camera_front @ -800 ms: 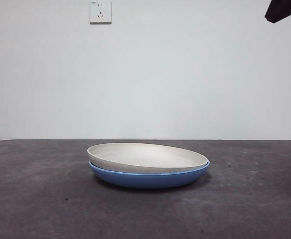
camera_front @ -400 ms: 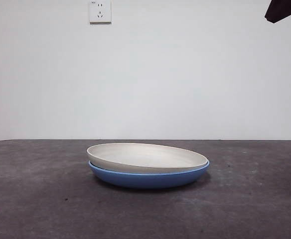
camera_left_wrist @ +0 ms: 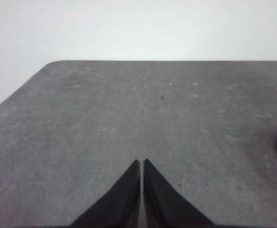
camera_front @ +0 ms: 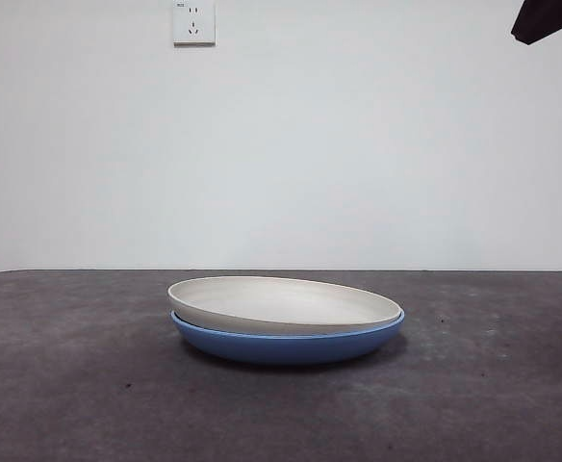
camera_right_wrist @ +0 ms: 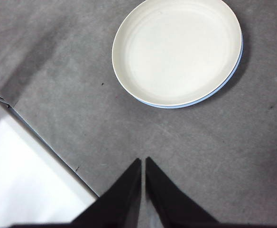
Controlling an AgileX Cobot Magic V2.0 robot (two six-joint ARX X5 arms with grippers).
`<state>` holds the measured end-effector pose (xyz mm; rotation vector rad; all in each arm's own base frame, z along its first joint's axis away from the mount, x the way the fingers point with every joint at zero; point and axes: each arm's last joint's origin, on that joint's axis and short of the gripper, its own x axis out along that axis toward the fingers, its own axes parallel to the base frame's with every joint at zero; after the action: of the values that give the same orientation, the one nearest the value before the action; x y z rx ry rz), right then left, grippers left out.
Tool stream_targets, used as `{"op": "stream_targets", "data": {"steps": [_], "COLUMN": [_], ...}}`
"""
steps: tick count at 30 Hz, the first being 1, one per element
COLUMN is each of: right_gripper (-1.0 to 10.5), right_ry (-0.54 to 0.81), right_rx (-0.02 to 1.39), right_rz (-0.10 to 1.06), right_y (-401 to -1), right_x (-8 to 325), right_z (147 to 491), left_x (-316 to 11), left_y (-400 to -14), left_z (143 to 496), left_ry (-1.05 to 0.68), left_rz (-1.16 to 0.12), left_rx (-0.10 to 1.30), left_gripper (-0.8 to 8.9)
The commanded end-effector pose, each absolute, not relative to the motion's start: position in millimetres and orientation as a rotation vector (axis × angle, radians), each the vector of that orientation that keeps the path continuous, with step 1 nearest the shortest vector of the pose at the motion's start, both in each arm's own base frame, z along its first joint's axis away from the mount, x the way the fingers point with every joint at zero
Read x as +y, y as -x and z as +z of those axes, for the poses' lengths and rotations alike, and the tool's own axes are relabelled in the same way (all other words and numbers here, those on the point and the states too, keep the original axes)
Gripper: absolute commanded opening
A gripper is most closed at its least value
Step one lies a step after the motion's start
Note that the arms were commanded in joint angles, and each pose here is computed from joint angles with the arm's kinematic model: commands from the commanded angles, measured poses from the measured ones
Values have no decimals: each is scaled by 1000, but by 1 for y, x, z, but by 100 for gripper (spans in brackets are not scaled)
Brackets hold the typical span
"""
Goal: Pick up the white plate, put it on the blue plate, put it on desk
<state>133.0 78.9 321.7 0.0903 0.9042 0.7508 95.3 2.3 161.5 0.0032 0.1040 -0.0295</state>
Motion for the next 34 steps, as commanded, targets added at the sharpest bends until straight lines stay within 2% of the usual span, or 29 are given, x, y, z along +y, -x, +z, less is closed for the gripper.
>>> {"op": "stream_targets", "data": {"steps": [1, 5, 30, 34], "right_gripper": [8, 8, 8, 8], "right_ry": [-77, -78, -75, -3], "right_rx": [876, 876, 875, 767], "right_rz": [769, 769, 770, 715], "right_y": [-134, -134, -133, -131], "right_x": [80, 80, 80, 69], "right_z": [327, 327, 327, 333], "left_x": [3, 3, 3, 3], "left_y": [-96, -96, -96, -96], "left_z": [154, 149, 149, 149], "left_ry": [1, 4, 4, 4], "left_rz": [-25, -25, -25, -25], "left_rx": [132, 177, 177, 177], "left_gripper": [10, 11, 10, 10]}}
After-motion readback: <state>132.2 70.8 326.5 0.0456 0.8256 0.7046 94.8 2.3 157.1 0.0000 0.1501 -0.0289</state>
